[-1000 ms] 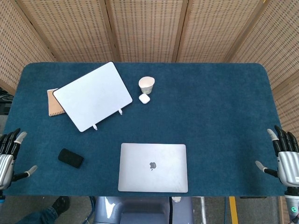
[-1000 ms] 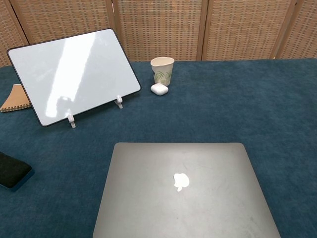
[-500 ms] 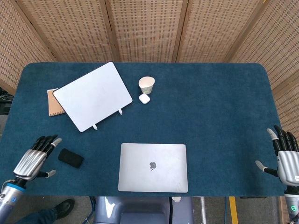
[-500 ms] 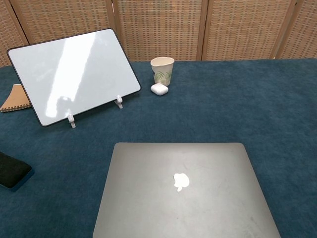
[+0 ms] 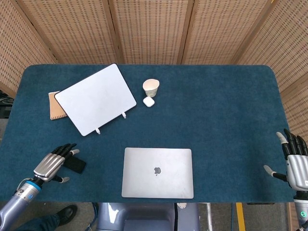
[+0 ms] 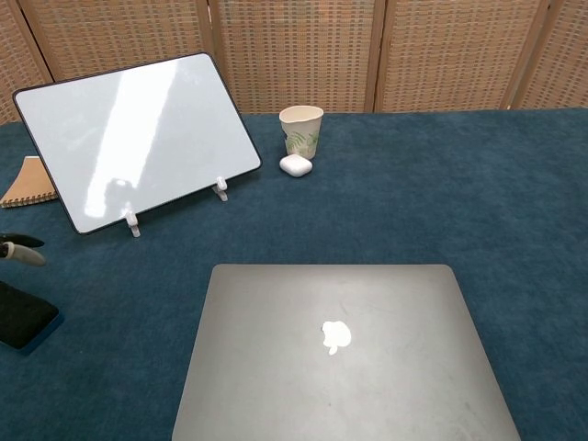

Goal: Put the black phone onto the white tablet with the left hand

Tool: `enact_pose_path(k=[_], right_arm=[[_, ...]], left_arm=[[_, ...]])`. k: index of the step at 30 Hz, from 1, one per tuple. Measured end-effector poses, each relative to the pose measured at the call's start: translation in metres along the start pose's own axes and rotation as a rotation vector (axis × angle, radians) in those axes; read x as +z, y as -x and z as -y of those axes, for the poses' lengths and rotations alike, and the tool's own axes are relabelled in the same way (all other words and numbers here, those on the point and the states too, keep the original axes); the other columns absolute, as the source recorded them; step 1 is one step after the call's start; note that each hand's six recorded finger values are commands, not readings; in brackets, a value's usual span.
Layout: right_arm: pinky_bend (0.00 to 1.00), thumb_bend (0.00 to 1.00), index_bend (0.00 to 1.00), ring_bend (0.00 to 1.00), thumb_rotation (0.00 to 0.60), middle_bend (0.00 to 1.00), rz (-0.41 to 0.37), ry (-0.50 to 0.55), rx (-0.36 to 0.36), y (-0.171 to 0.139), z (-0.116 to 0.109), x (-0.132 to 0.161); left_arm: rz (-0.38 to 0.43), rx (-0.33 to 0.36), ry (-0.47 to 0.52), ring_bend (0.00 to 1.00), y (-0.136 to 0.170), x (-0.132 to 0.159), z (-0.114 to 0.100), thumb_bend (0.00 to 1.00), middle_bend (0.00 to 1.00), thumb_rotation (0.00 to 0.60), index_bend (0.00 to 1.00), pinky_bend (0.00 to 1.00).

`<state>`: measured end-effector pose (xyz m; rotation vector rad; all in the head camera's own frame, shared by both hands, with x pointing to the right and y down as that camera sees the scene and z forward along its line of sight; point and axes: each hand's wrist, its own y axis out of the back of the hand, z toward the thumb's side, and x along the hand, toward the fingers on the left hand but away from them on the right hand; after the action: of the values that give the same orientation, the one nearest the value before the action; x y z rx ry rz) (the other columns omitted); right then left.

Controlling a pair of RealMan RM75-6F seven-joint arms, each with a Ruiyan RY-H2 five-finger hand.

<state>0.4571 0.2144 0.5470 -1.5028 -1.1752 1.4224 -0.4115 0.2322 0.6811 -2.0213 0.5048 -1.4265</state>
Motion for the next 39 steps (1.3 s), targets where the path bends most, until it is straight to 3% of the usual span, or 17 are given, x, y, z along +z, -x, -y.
enact_pose_path(k=[8, 17, 24, 31, 39], right_arm=[[0.00, 0.00, 0.00, 0.00, 0.600, 0.00, 0.003, 0.007, 0.001, 0.000, 0.000, -0.001], [0.00, 0.00, 0.00, 0.00, 0.600, 0.00, 0.004, 0.017, 0.000, 0.000, -0.002, -0.002], [0.00, 0.00, 0.00, 0.00, 0.600, 0.00, 0.003, 0.032, 0.008, 0.000, -0.002, -0.002], [0.00, 0.00, 0.00, 0.00, 0.600, 0.00, 0.004, 0.046, 0.003, -0.001, -0.005, -0.003], [0.00, 0.00, 0.00, 0.00, 0.600, 0.00, 0.013, 0.075, 0.008, 0.001, -0.007, -0.008]], left_arm=[[-0.003, 0.017, -0.016, 0.15, -0.011, 0.003, 0.004, 0.04, 0.20, 0.600, 0.26, 0.20], [-0.007, 0.065, -0.045, 0.35, -0.019, 0.007, 0.006, 0.05, 0.39, 0.600, 0.49, 0.30], [-0.017, 0.121, -0.056, 0.36, -0.020, 0.006, 0.005, 0.13, 0.42, 0.600, 0.52, 0.31], [-0.004, 0.176, -0.101, 0.36, -0.017, 0.012, -0.005, 0.14, 0.42, 0.600, 0.52, 0.31], [0.038, 0.298, -0.254, 0.36, -0.018, 0.038, -0.044, 0.14, 0.42, 0.600, 0.53, 0.31]])
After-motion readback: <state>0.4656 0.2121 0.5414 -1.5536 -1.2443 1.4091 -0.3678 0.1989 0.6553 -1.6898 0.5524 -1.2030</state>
